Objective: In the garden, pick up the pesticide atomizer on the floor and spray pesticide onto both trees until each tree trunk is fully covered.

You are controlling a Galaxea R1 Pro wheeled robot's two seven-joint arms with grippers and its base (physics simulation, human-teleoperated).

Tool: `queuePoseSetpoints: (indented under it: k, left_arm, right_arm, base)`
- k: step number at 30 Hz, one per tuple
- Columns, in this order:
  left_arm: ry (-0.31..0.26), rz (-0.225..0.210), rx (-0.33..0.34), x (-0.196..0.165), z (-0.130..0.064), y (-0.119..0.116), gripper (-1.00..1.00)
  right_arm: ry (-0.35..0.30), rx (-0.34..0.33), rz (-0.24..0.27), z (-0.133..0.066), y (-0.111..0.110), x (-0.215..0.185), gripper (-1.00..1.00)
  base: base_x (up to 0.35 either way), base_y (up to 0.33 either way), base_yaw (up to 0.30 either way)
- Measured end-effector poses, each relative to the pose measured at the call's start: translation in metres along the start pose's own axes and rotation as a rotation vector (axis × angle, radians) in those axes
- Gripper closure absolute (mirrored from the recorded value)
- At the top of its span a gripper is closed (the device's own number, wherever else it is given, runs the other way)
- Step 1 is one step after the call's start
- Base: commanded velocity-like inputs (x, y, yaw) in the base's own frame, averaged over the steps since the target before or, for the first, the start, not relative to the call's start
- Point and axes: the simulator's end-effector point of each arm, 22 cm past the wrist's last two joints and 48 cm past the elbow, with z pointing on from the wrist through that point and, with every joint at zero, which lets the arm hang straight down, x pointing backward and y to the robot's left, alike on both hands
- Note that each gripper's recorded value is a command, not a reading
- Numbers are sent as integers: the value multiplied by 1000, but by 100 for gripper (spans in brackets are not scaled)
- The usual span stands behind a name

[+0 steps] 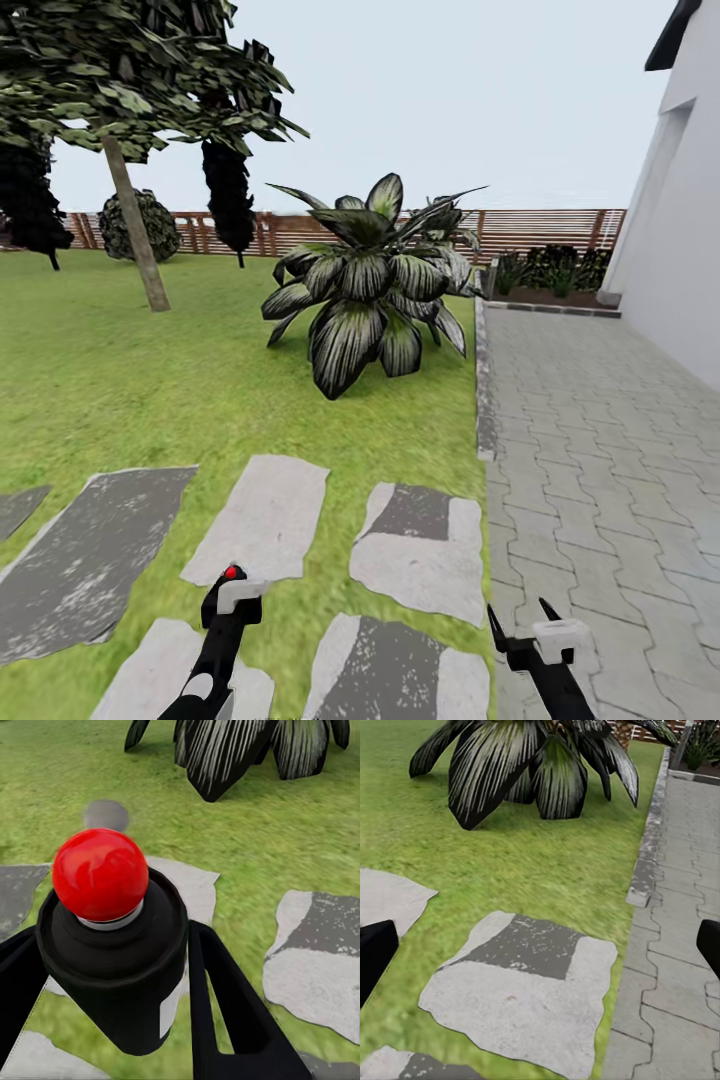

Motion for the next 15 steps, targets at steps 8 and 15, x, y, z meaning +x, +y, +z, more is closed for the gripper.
queuePoseSetpoints:
  k: [8, 15]
  left_arm:
    - [0, 0, 0, 0, 0, 0, 100]
    - [0, 0, 0, 0, 0, 0, 100]
  right_arm:
    - [0, 0, -1, 0, 0, 0, -100]
    - [0, 0, 0, 0, 0, 0, -100]
  base:
    - [0, 0, 299]
    - [0, 0, 299]
